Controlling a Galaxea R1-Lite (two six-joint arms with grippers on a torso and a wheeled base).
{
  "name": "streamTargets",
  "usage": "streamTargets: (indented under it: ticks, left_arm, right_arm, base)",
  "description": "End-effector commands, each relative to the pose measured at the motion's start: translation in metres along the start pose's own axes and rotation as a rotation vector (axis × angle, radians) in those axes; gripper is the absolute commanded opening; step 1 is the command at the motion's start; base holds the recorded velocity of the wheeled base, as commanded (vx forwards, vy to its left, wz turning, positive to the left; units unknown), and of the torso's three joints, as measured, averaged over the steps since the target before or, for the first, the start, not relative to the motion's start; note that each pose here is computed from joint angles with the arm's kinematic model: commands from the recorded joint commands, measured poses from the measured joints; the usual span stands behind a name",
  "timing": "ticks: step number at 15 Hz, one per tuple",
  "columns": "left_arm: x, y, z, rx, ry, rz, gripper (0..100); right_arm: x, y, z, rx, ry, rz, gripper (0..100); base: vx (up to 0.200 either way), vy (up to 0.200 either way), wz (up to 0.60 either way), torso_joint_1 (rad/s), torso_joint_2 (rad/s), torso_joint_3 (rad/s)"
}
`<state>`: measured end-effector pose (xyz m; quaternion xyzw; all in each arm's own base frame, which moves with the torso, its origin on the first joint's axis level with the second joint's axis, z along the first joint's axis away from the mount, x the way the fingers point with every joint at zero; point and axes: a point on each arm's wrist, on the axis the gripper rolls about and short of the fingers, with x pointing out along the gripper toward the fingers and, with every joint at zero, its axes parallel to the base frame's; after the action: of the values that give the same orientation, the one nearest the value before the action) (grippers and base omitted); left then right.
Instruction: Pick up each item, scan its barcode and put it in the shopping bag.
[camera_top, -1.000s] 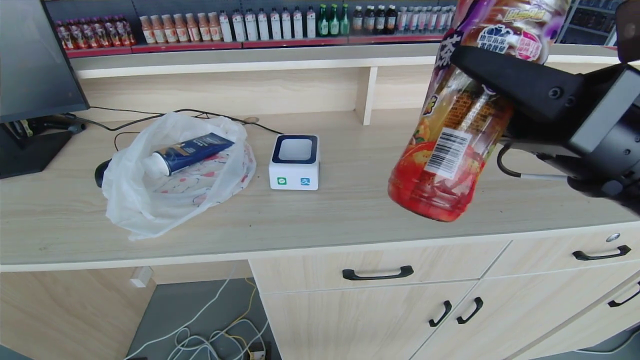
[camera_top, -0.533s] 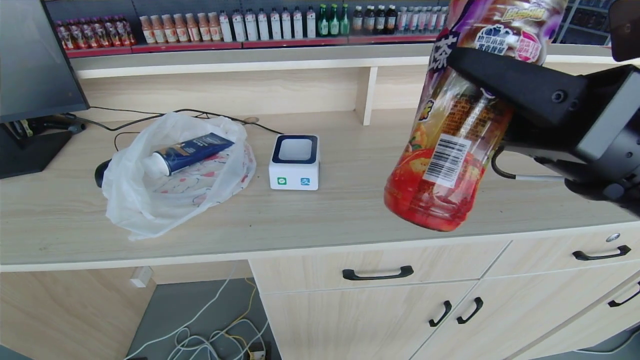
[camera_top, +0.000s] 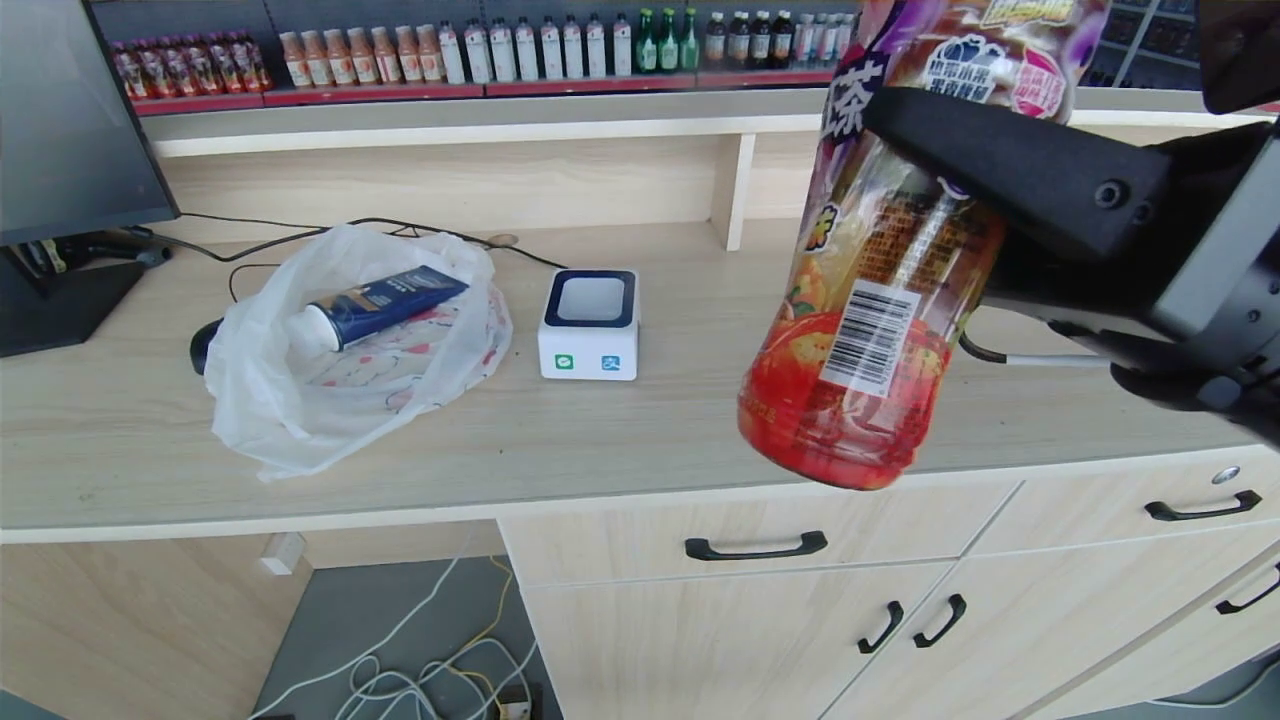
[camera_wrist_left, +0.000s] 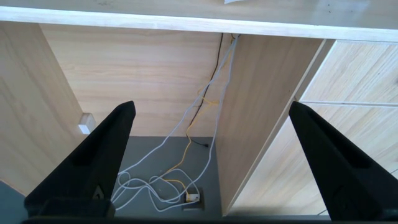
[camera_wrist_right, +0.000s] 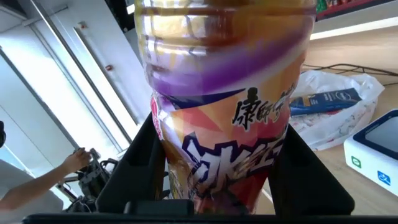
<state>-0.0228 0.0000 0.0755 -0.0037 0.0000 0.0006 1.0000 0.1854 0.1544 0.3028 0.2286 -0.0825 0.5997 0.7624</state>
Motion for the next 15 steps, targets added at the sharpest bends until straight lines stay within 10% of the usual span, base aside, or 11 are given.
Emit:
streamTargets:
  ticks: [1, 15]
  left_arm:
    - [0.0, 0.0, 0.0, 0.0, 0.0, 0.0, 100]
    - [0.0, 0.0, 0.0, 0.0, 0.0, 0.002, 100]
  right_arm:
    - [0.002, -0.003, -0.002, 0.003, 0.005, -0.002, 0]
    - [-0.006, -0.011, -0.017, -0.04, 0.026, -0.091, 0]
  base:
    - [0.0, 0.0, 0.0, 0.0, 0.0, 0.0]
    - [0.0, 0.0, 0.0, 0.0, 0.0, 0.0]
